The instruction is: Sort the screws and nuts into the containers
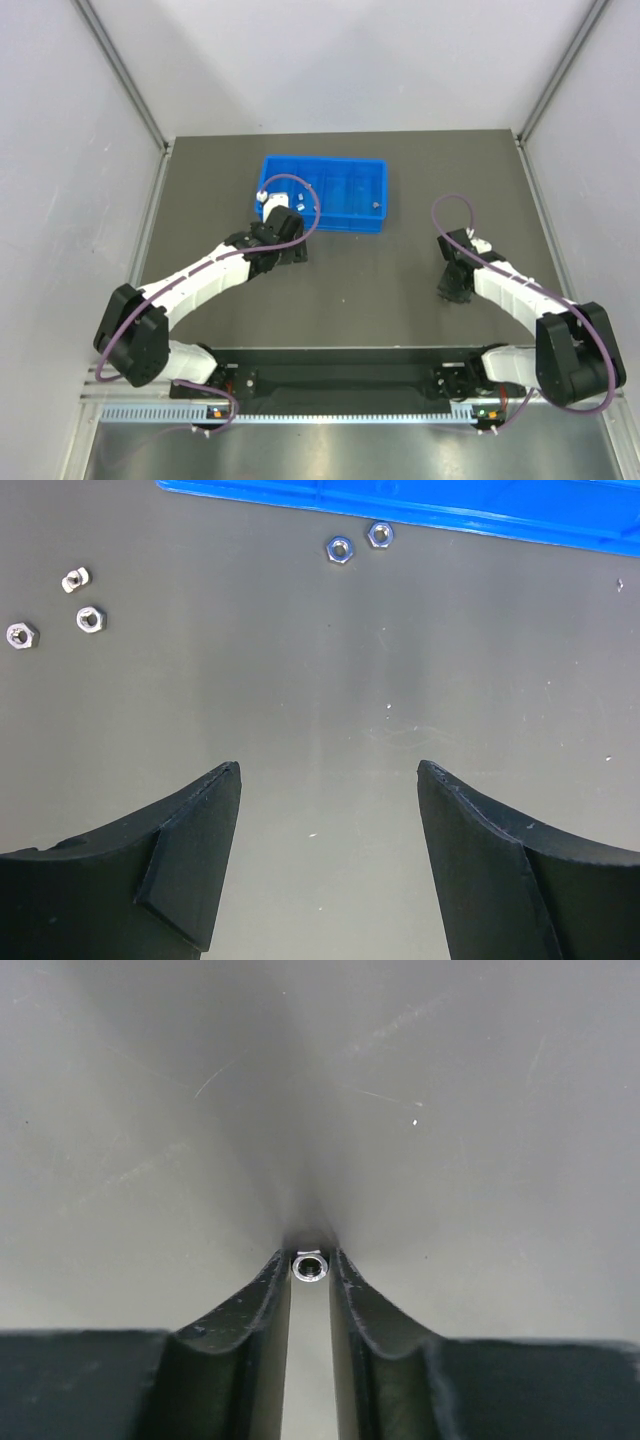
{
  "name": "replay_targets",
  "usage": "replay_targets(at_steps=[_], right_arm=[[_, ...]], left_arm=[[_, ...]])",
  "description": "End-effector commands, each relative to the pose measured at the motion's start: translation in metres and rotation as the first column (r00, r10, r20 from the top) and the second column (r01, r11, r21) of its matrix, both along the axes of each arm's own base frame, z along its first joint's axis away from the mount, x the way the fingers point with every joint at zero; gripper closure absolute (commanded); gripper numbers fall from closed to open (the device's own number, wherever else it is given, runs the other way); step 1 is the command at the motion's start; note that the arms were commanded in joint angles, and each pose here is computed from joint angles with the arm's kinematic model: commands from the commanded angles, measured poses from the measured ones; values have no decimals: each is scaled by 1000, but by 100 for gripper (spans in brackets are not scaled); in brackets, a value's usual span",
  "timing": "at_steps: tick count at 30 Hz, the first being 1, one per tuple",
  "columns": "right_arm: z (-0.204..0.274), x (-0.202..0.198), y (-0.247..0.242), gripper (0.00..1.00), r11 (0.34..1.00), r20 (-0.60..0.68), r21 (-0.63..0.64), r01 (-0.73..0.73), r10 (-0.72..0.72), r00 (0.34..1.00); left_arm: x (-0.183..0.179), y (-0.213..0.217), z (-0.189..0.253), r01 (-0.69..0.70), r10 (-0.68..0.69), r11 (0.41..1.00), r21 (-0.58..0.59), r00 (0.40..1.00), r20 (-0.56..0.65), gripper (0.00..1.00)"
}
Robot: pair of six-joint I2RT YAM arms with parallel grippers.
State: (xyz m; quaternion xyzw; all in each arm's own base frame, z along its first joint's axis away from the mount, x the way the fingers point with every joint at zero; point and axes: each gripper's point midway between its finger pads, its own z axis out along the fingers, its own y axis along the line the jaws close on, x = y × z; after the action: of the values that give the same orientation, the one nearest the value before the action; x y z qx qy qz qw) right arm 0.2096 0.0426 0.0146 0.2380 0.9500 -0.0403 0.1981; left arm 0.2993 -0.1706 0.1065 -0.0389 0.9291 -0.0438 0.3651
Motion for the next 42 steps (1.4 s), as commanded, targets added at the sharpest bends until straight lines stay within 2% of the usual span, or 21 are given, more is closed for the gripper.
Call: replay_targets(at_steps=[1,8,13,21,22,27,30,31,32,34,35,40,42], right_arm=[[-5,-3,4,82,1000,-20,0,-16,16,1000],[3,2,9,96,999,18,11,-41,41,999],[18,16,16,98,995,59,-10,-102,103,993],[80,76,56,98,972,193,-42,-232,235,953],[101,91,68,98,963,239,-51,-266,270,933],[132,141,113,99,925,279,-90,-368,378,883],[153,176,150,100,889,319,-106,-445,455,832],[176,190,170,100,876,374,-91,-473,470,799],[164,199,181,100,865,351,-91,-493,492,797],[186,218,207,100,843,409,-94,-530,518,751],[172,226,220,100,829,391,-92,-552,540,745],[183,256,272,99,782,454,-72,-619,578,678],[166,264,283,97,774,445,-65,-630,587,676]], left_arm=[[7,-1,10,4,-3,1000,-23,999,45,24],[7,-2,11,6,-5,1000,-30,999,44,24],[9,-2,13,3,-1,999,-33,999,50,24],[10,4,13,-23,25,999,-30,998,52,24],[11,8,13,-35,37,999,-31,998,56,24],[14,25,16,-88,91,994,-59,994,58,24],[15,40,18,-136,141,988,-72,987,70,23],[15,45,19,-154,160,985,-77,984,78,23],[15,47,21,-165,172,983,-80,981,84,23],[17,53,22,-192,200,977,-93,975,92,23],[19,54,22,-199,208,975,-98,973,98,23],[21,64,15,-233,243,966,-113,967,80,23],[21,65,14,-241,251,963,-121,965,75,23]])
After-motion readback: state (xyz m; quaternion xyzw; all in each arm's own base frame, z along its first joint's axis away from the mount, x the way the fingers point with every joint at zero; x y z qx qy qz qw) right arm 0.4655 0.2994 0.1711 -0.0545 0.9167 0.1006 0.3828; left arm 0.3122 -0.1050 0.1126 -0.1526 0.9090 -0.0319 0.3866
